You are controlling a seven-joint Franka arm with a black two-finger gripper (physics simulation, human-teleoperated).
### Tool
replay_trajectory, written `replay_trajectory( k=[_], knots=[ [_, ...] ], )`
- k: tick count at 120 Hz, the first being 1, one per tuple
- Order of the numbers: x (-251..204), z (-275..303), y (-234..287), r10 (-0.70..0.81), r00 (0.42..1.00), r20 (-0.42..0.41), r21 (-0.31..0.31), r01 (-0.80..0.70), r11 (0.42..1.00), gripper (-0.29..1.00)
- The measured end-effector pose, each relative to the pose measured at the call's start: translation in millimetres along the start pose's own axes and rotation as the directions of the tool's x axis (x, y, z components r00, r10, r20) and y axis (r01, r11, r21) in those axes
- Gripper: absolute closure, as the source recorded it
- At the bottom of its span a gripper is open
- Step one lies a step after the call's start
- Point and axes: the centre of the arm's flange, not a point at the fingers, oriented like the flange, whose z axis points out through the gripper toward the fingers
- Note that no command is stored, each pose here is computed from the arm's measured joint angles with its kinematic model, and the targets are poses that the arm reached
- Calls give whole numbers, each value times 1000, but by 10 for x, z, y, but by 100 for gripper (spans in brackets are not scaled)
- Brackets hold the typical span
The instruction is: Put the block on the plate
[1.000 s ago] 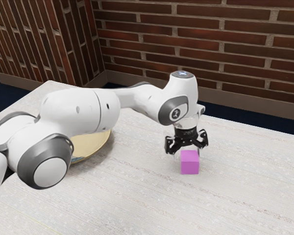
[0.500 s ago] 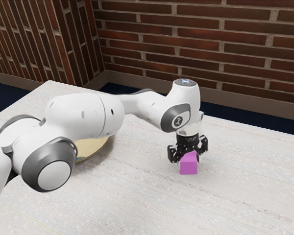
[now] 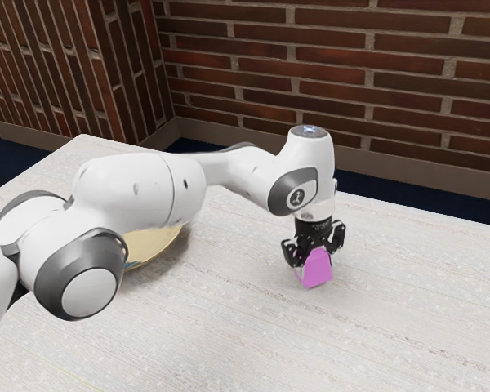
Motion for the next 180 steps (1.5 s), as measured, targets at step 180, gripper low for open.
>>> replay_trajectory(
  k=[180],
  knots=[
    [2732,-1479,-2783,-487,871,-61,17,489,872,4]
  ],
)
